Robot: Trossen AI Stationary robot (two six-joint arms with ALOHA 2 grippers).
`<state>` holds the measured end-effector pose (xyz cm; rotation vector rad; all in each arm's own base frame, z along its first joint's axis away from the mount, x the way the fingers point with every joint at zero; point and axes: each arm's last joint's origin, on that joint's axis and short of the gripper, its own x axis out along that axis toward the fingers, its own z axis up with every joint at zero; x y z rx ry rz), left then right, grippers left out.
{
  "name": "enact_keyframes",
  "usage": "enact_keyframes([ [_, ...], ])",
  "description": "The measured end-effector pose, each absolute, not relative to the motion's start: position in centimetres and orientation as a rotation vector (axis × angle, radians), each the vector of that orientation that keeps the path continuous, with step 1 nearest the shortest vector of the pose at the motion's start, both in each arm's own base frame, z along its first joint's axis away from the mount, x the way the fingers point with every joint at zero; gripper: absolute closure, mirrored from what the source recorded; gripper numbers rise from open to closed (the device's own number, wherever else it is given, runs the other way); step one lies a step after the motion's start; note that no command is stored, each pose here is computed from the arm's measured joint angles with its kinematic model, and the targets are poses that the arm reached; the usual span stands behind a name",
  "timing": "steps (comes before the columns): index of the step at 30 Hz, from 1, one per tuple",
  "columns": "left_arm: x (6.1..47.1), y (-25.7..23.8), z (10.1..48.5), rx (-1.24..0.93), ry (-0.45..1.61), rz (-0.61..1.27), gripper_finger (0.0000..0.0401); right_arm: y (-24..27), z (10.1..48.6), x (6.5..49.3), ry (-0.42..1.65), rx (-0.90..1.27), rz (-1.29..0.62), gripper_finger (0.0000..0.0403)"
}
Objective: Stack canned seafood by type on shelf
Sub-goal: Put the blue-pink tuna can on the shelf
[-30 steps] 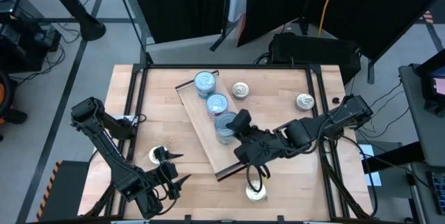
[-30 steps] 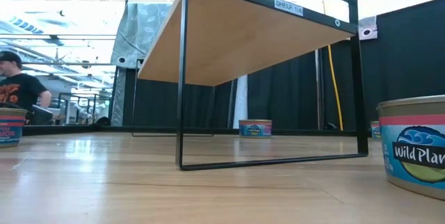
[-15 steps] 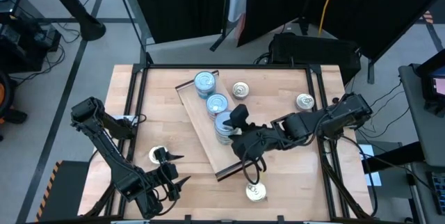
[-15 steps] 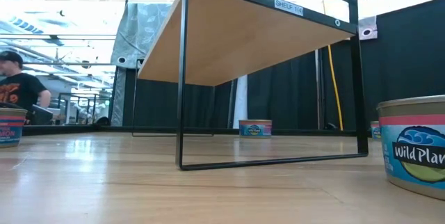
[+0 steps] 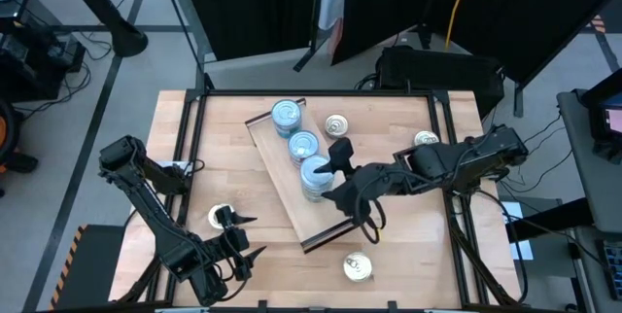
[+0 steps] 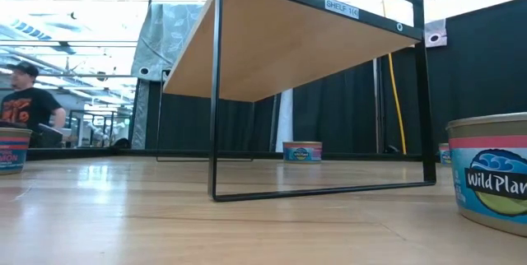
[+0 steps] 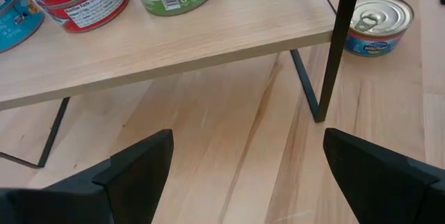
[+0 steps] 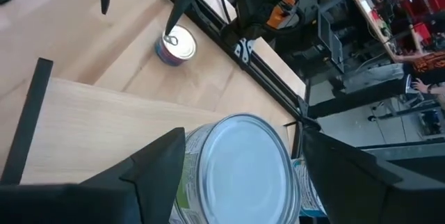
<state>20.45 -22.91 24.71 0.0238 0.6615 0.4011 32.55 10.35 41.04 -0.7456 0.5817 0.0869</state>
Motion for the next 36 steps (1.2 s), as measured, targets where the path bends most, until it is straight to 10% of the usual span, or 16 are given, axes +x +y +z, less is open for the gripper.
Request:
enact_keyframes([
  [11, 19.5, -22.6, 24.0, -0.177, 0.896, 0.431, 0.0065, 12.2, 42.2, 27.2, 0.677, -0.466, 0.096, 0.0124],
  [26, 16.7, -21.0, 20.6, -0.067, 1.296, 0.454, 0.0381, 18.8, 34.3, 20.7, 0.844, -0.258, -0.087, 0.0124],
  [36, 16.0, -20.8, 19.5, -0.062, 1.316, 0.471, 0.0397, 20.1, 32.2, 19.2, 0.836, -0.235, -0.108, 0.0124],
])
